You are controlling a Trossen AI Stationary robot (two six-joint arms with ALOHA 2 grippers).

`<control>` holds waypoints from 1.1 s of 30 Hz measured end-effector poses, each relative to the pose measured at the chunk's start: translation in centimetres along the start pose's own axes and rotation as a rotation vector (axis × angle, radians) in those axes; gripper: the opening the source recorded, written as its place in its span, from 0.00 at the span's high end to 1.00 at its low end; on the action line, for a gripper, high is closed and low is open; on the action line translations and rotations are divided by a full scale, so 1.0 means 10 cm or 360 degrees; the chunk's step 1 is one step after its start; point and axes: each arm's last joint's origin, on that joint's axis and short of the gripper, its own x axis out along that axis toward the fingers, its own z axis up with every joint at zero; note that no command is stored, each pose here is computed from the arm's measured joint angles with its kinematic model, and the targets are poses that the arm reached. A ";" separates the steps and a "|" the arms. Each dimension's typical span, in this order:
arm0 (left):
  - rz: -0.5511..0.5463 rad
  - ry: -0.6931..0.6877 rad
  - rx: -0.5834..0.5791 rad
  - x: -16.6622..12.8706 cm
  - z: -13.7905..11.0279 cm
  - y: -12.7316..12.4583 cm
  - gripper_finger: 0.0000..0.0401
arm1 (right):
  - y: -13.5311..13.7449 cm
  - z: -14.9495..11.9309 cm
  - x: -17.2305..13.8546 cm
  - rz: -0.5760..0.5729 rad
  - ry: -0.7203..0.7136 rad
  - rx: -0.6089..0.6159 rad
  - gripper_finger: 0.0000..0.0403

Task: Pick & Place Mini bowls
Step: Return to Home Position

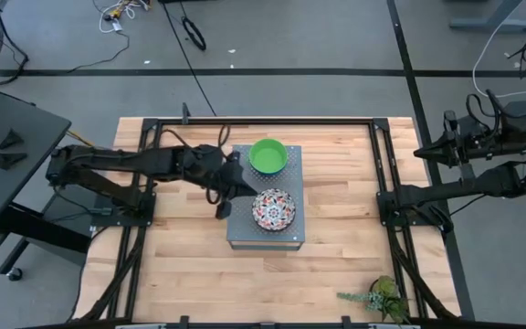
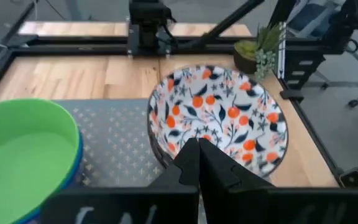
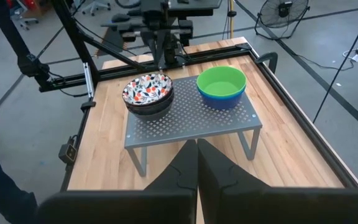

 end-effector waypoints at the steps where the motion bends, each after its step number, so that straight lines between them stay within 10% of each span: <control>1: 0.0009 -0.0018 0.0002 -0.04 0.01 0.00 1.00 | 0.00 0.00 0.00 0.0001 -0.0001 0.0000 0.99; 33: 0.0151 -0.0231 -0.0211 -0.35 -0.63 0.08 1.00 | 0.00 0.00 0.00 0.0000 0.0000 0.0000 0.99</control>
